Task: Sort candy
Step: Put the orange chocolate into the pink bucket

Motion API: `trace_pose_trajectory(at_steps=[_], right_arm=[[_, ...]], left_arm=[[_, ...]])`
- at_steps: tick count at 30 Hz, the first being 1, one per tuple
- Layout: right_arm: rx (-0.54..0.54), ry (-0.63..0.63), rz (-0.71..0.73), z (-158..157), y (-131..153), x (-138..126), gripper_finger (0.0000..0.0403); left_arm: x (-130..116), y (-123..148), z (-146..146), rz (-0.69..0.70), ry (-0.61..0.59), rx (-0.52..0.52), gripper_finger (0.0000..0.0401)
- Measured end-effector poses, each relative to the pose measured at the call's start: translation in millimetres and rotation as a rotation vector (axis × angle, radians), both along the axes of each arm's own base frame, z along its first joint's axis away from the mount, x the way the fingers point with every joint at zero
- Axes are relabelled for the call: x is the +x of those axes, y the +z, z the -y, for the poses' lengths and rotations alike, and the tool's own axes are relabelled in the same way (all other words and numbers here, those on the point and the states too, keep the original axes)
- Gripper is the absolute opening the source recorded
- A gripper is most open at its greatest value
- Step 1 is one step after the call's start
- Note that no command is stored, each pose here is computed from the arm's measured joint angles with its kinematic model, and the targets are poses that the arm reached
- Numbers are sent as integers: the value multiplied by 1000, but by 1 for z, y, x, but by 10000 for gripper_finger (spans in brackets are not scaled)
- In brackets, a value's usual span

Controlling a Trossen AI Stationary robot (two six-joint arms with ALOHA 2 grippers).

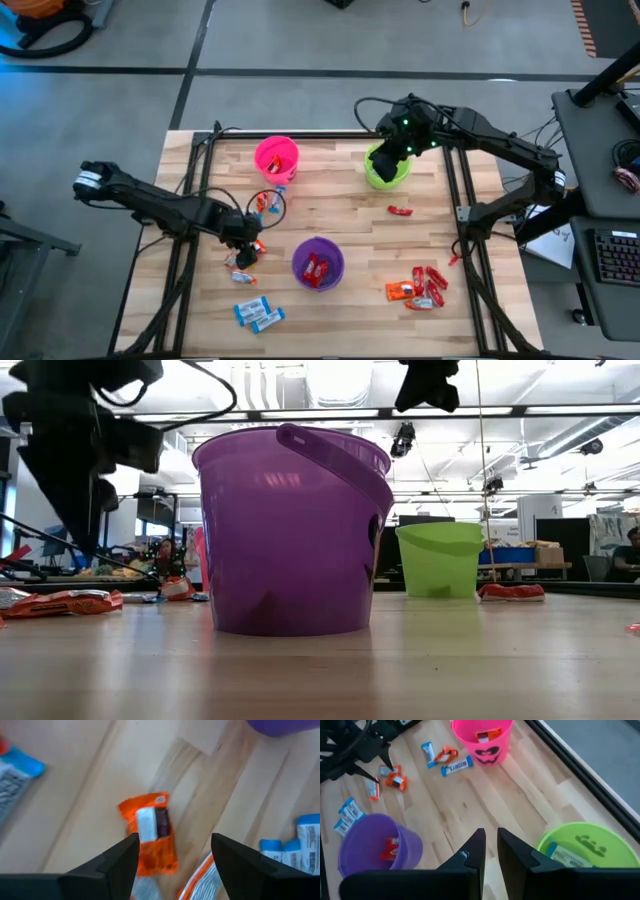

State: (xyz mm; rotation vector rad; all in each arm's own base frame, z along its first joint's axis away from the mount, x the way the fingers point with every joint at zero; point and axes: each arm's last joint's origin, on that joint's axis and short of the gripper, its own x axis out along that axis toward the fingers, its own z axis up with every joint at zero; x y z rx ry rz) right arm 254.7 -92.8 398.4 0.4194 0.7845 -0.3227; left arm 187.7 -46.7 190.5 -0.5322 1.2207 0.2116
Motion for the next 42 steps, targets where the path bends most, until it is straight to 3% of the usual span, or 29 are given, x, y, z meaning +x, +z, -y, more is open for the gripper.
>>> trace_pose_trajectory(at_steps=[6, 12, 22, 28, 35, 42], right_arm=[[-8, -9, -62, -13, -4, 0, 40], [-30, -5, -80, -19, -4, 1, 40], [-33, 25, -93, -28, -7, 3, 40], [-50, 33, -101, -33, -8, 4, 40], [-69, 40, -110, -38, -9, 5, 40], [-64, 36, -109, -39, -9, 5, 40]], left_arm=[[3, -22, 3, -47, 13, 19, 218], [11, -32, 2, -70, 44, 128, 214], [18, -45, 4, -103, 39, 126, 202], [20, -48, 5, -112, 39, 127, 154], [19, -46, 5, -107, 37, 121, 66], [23, -28, 7, -64, 18, 82, 7]])
